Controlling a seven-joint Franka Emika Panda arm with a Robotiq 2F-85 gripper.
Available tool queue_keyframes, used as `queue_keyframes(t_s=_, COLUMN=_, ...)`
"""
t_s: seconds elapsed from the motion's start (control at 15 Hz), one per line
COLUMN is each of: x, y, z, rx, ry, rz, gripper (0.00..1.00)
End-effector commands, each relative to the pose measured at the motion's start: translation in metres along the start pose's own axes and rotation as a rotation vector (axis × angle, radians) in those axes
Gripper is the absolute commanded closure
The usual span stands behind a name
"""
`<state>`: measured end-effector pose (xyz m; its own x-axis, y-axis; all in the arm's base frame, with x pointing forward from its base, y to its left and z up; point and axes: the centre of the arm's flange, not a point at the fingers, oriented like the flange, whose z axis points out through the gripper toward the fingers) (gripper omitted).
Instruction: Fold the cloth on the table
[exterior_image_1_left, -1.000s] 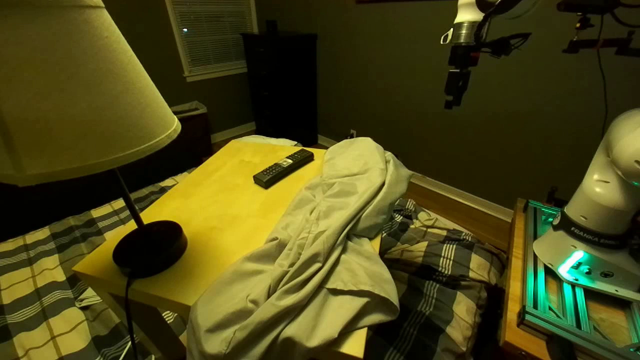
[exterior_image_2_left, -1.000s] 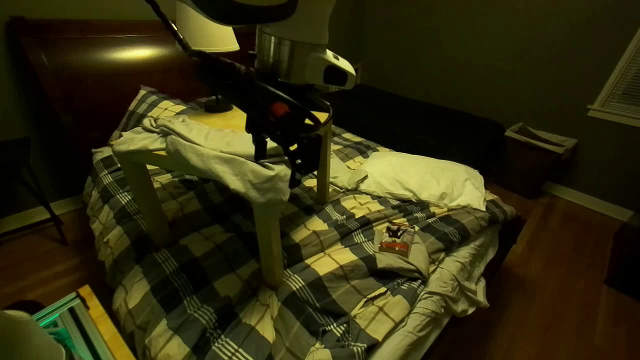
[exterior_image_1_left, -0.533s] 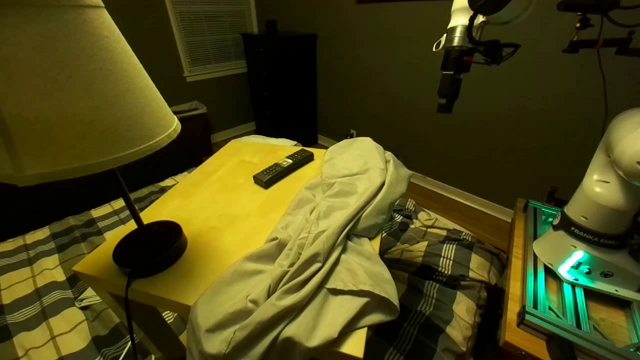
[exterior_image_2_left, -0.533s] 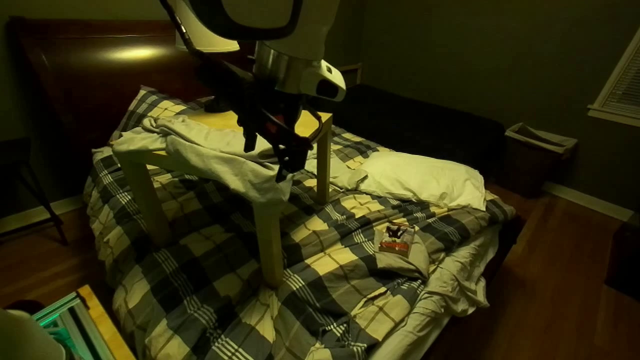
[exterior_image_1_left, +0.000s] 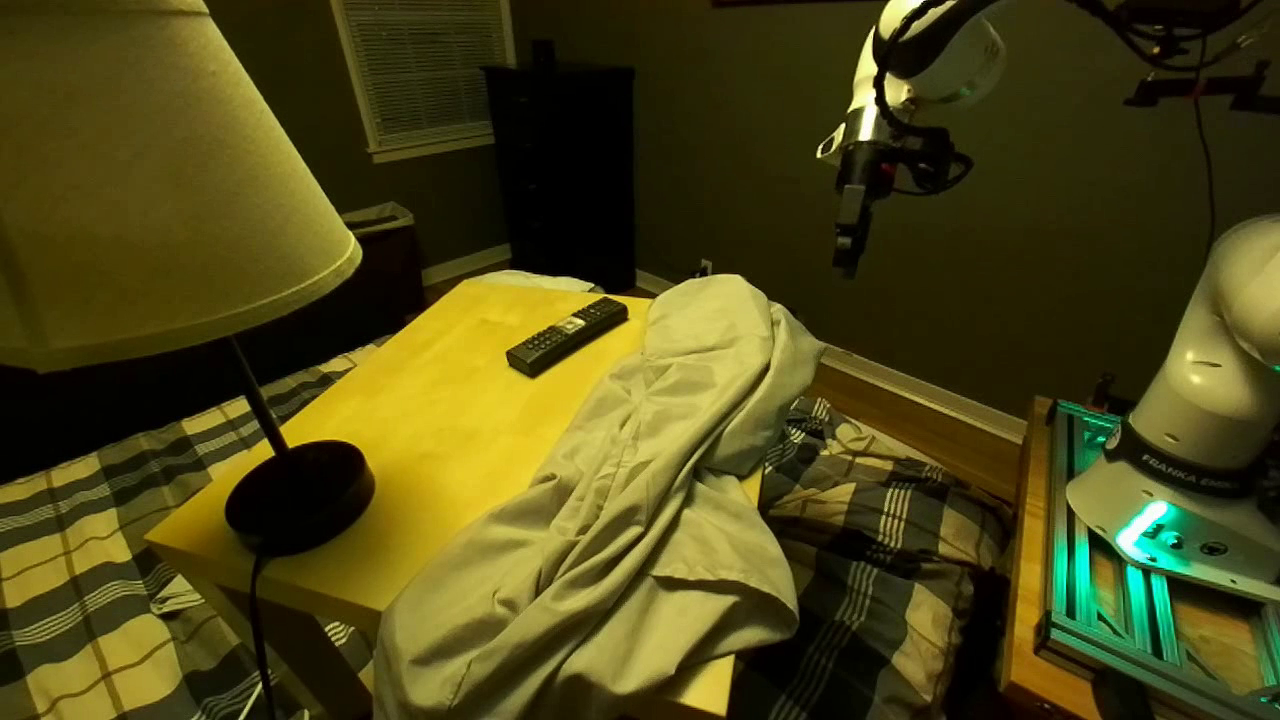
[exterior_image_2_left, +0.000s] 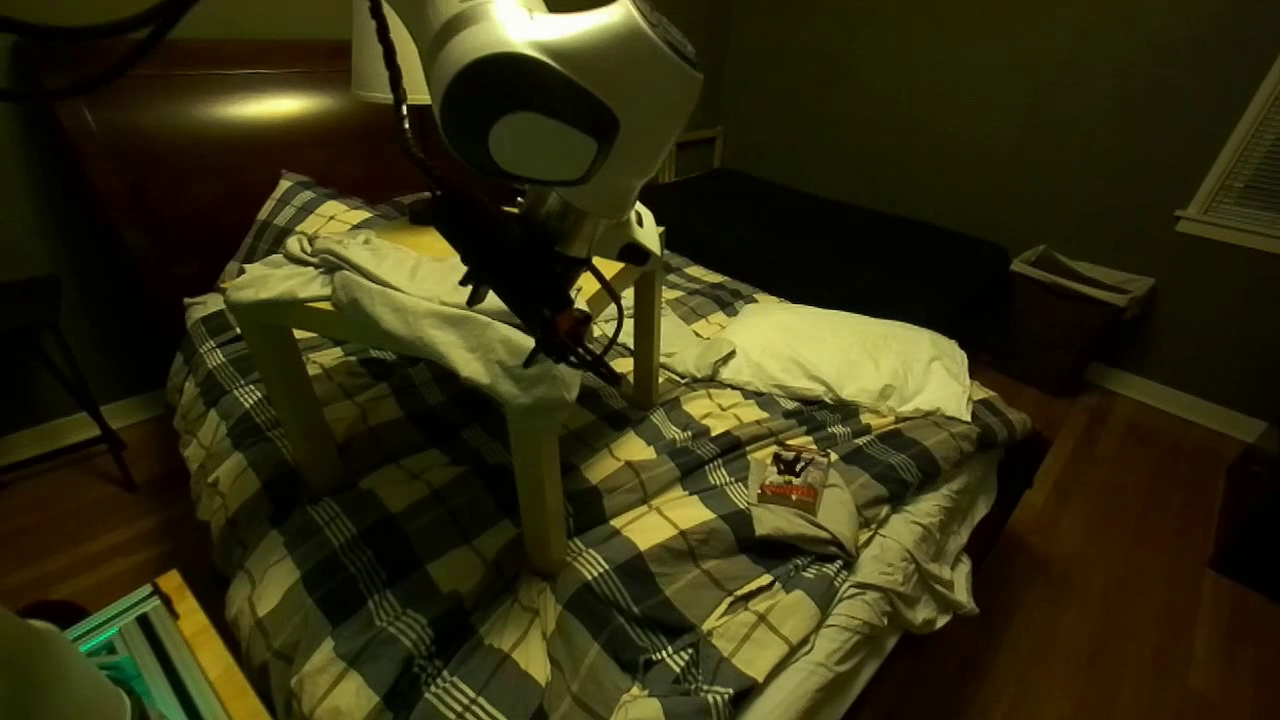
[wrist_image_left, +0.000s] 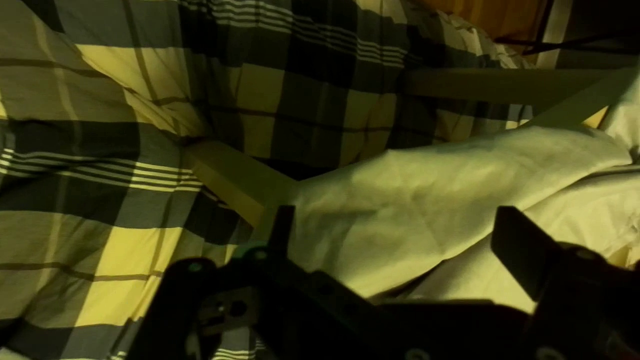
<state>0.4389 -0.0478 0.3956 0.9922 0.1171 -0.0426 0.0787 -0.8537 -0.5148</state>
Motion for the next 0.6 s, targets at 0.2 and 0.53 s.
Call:
queue_keyframes(t_s=0.2, x=0.043, y=0.035, z=0.057, rx=0.161, ry=0.031, rz=-0.148, gripper=0.0)
queue_keyframes(t_s=0.53, x=0.078, y=0.069, z=0.067, rx=0.181, ry=0.167, rz=-0.141, gripper=0.0)
